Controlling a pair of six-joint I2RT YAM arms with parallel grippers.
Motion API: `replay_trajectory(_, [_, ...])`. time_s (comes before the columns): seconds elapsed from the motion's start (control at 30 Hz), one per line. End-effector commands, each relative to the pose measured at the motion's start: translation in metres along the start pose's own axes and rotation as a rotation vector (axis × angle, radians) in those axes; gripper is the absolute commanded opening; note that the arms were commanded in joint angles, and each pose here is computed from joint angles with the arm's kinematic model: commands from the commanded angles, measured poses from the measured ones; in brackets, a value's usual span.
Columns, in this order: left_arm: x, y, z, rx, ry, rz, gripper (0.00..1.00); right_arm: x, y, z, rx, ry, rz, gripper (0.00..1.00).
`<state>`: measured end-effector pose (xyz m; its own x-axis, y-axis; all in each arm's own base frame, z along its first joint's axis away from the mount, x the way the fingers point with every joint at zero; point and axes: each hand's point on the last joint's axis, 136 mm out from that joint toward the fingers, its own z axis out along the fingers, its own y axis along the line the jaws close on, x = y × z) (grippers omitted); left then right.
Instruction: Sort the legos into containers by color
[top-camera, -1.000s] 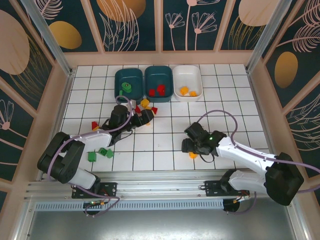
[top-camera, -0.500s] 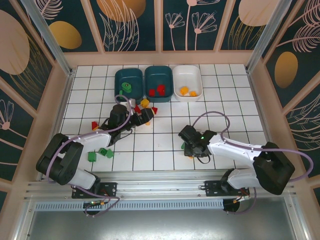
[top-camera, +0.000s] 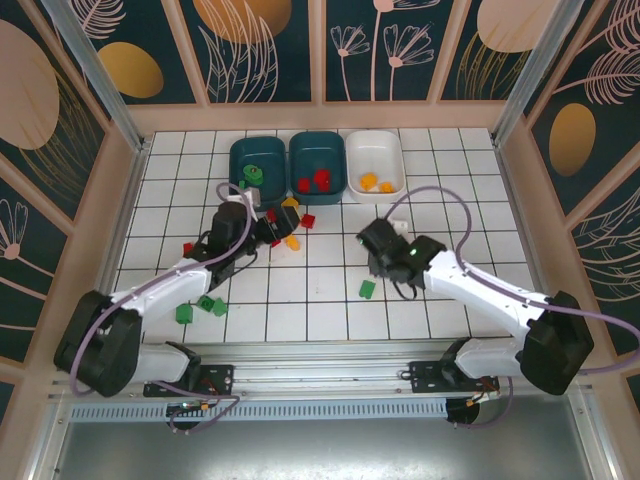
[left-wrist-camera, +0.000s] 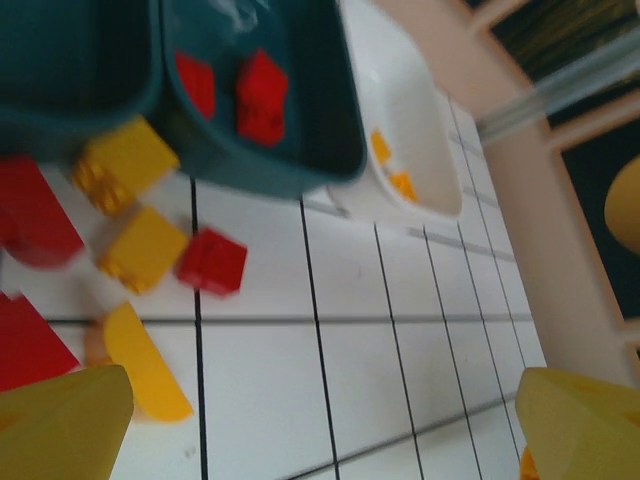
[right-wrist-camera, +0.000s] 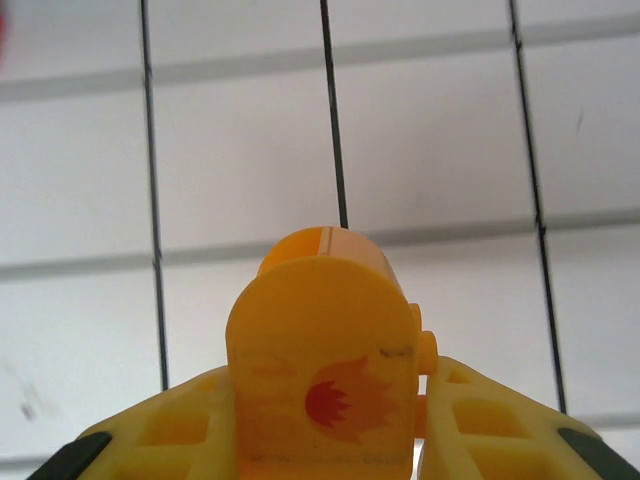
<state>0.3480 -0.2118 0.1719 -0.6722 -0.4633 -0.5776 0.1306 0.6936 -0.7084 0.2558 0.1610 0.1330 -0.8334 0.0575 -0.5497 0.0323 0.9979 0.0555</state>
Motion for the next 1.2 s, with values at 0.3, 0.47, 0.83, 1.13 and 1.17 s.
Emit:
replay_trajectory(0.3, [-0.036,0.075,-0.056,-0.285,-0.141,-0.081,0.98,-0.202,-0.002,0.102,-0.024,-0.297,0.054,0.23])
replay_trajectory(0.47, [0.000,0.089,-0.045,-0.281,-0.009,-0.117,0.98,-0.236,0.016,0.156,-0.007,-0.260,0.020,0.28])
replay_trajectory(0.83, [0.035,0.050,-0.006,-0.119,0.135,-0.138,0.91,-0.249,0.014,0.132,-0.030,-0.308,0.041,0.61])
replay_trajectory(1.13, [0.040,0.058,0.029,-0.181,0.128,-0.255,0.82,-0.192,0.025,0.070,-0.112,-0.410,0.031,0.63])
replay_trajectory(1.17, [0.041,0.059,0.035,-0.187,0.137,-0.263,0.79,-0.182,0.025,0.065,-0.120,-0.420,0.036,0.63])
